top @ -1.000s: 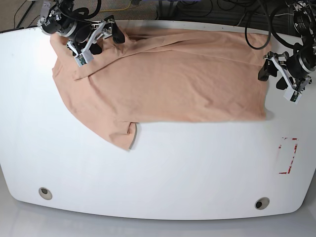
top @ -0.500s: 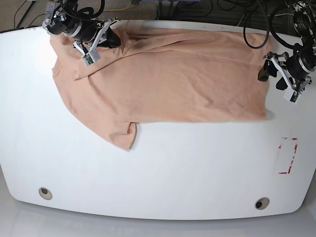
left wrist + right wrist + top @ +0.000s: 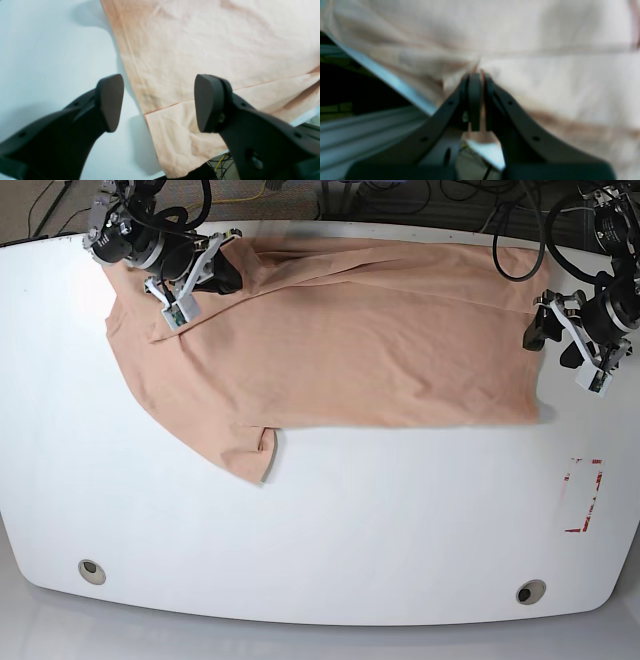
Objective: Layout the t-shirt on the table in an organized manner, then fold the t-shirt properly
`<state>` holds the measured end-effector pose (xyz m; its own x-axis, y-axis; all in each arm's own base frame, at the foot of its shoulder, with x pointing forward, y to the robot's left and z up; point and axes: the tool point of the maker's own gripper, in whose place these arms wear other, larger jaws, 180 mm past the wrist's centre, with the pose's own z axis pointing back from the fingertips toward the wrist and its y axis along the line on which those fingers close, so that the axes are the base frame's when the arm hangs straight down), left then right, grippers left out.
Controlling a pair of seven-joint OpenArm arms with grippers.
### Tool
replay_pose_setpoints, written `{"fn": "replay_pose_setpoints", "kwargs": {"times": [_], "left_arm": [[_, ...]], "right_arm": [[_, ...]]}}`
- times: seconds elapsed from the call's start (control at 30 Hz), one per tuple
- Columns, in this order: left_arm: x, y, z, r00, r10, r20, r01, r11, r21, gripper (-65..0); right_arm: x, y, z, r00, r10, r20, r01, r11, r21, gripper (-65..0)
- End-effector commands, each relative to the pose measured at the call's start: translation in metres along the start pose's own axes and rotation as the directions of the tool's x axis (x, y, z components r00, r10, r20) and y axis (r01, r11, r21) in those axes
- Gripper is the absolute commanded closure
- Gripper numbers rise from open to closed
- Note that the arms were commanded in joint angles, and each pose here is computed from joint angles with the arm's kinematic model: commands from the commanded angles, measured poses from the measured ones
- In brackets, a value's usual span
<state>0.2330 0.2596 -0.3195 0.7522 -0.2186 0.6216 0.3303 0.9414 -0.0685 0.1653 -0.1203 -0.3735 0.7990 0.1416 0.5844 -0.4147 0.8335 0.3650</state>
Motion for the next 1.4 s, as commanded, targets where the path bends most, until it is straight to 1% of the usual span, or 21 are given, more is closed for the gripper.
{"fn": "replay_pose_setpoints", "kwargs": {"times": [0.0, 0.27, 0.37, 0.43, 0.5, 0.53, 0.57, 0.6, 0.63, 0.67, 0.7, 0.73, 0.77, 0.83, 0.9, 1.1, 1.23, 1.37], "left_arm": [[0.011, 0.003, 0.005, 0.999, -0.017, 0.034, 0.017, 1.0, 0.009, -40.3], [0.011, 0.003, 0.005, 0.999, -0.017, 0.034, 0.017, 1.0, 0.009, -40.3], [0.011, 0.003, 0.005, 0.999, -0.017, 0.034, 0.017, 1.0, 0.009, -40.3], [0.011, 0.003, 0.005, 0.999, -0.017, 0.034, 0.017, 1.0, 0.009, -40.3], [0.01, 0.003, 0.005, 0.999, -0.018, 0.032, 0.018, 1.0, 0.009, -40.3], [0.01, 0.003, 0.005, 0.999, -0.018, 0.032, 0.018, 1.0, 0.009, -40.3], [0.01, 0.003, 0.005, 0.999, -0.018, 0.032, 0.018, 1.0, 0.009, -40.3], [0.01, 0.003, 0.005, 0.999, -0.018, 0.032, 0.018, 1.0, 0.009, -40.3], [0.01, 0.003, 0.005, 0.999, -0.018, 0.032, 0.018, 1.0, 0.009, -40.3], [0.01, 0.003, 0.005, 0.999, -0.018, 0.031, 0.017, 1.0, 0.009, -40.3], [0.01, 0.003, 0.005, 0.999, -0.018, 0.031, 0.017, 1.0, 0.009, -40.3], [0.01, 0.003, 0.005, 0.999, -0.018, 0.032, 0.018, 1.0, 0.009, -40.3], [0.011, 0.004, 0.005, 0.999, -0.019, 0.034, 0.018, 1.0, 0.01, -40.3], [0.011, 0.004, 0.005, 0.999, -0.019, 0.034, 0.018, 1.0, 0.01, -40.3], [0.012, 0.004, 0.005, 0.999, -0.019, 0.035, 0.019, 1.0, 0.01, -40.3], [0.011, 0.003, 0.005, 0.999, -0.018, 0.035, 0.018, 1.0, 0.008, -40.3], [0.011, 0.0, 0.003, 0.999, -0.02, 0.032, 0.021, 1.0, -0.002, -40.3], [0.019, -0.007, -0.003, 0.998, -0.04, 0.04, 0.041, 0.999, -0.025, -40.3]], "right_arm": [[0.025, -0.002, 0.004, 0.997, 0.039, 0.071, -0.039, 0.999, -0.004, -2.2], [0.07, -0.009, 0.002, 0.982, 0.098, 0.165, -0.095, 0.995, -0.021, -2.7], [0.079, -0.01, 0.002, 0.977, 0.109, 0.181, -0.106, 0.994, -0.025, -2.9], [0.081, -0.011, 0.002, 0.976, 0.113, 0.183, -0.11, 0.994, -0.028, -4.3], [0.077, -0.014, 0.004, 0.98, 0.114, 0.162, -0.11, 0.993, -0.037, -9.8], [0.073, -0.015, 0.005, 0.983, 0.114, 0.146, -0.109, 0.993, -0.041, -14.7], [0.067, -0.018, 0.006, 0.986, 0.108, 0.128, -0.102, 0.994, -0.047, -17.9], [0.059, -0.021, 0.009, 0.99, 0.1, 0.104, -0.095, 0.994, -0.056, -22.7], [0.048, -0.024, 0.012, 0.994, 0.084, 0.075, -0.079, 0.995, -0.064, -29.0], [0.042, -0.025, 0.014, 0.995, 0.074, 0.061, -0.069, 0.995, -0.071, -33.1], [0.033, -0.027, 0.018, 0.997, 0.058, 0.044, -0.055, 0.995, -0.081, -39.8], [0.028, -0.028, 0.019, 0.998, 0.047, 0.036, -0.044, 0.995, -0.086, -43.4], [0.019, -0.029, 0.022, 0.999, 0.031, 0.023, -0.029, 0.995, -0.093, -49.5], [0.005, -0.03, 0.026, 1.0, 0.006, -0.002, -0.006, 0.995, -0.101, -58.3], [-0.006, -0.029, 0.028, 1.0, -0.011, -0.025, 0.009, 0.995, -0.103, -64.8], [-0.026, -0.023, 0.031, 0.997, -0.038, -0.07, 0.031, 0.995, -0.093, -65.0], [-0.027, -0.021, 0.03, 0.998, -0.042, -0.056, 0.037, 0.995, -0.087, -65.0], [-0.024, -0.012, 0.024, 0.999, -0.025, -0.047, 0.022, 0.998, -0.057, -65.0]]}}
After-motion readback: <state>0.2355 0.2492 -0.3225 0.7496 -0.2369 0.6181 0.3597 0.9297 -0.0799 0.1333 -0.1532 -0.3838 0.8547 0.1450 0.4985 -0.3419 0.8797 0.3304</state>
